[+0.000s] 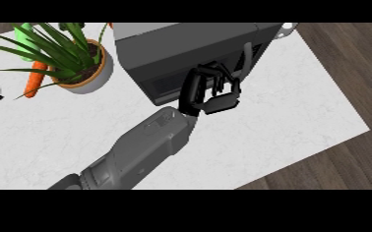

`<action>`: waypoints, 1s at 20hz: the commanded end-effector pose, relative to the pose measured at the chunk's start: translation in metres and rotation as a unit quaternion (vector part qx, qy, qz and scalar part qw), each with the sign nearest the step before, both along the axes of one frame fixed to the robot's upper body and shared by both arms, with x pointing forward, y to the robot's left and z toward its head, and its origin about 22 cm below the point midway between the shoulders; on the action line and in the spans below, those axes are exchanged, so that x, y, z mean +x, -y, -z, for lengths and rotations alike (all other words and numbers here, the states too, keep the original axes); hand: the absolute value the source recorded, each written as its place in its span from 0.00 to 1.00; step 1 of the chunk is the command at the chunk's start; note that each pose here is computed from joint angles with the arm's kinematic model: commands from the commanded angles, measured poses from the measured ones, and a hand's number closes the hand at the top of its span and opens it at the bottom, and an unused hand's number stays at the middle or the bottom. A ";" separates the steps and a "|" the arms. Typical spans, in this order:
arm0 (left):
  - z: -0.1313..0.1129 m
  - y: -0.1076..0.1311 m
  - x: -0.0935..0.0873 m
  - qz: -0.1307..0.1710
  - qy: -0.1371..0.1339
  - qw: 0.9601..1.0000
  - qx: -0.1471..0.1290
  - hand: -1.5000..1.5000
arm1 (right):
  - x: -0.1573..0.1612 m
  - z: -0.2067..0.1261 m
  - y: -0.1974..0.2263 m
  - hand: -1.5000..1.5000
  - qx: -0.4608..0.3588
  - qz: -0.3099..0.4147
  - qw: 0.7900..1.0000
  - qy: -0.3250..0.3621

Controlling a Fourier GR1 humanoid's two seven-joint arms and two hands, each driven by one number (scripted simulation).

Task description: Pick up the milk, place it into the microwave and close the microwave

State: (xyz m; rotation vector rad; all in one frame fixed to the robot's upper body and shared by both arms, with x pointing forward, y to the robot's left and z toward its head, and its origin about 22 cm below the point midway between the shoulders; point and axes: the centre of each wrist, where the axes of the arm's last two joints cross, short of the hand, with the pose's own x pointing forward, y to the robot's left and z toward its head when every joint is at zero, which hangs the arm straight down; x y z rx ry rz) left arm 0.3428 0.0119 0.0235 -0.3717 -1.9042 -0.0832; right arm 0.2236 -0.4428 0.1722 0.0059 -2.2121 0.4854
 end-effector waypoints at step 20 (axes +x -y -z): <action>-0.015 0.003 0.019 -0.006 0.007 1.000 0.003 1.00 | 0.014 -0.011 0.036 0.00 0.037 -0.013 0.999 -0.007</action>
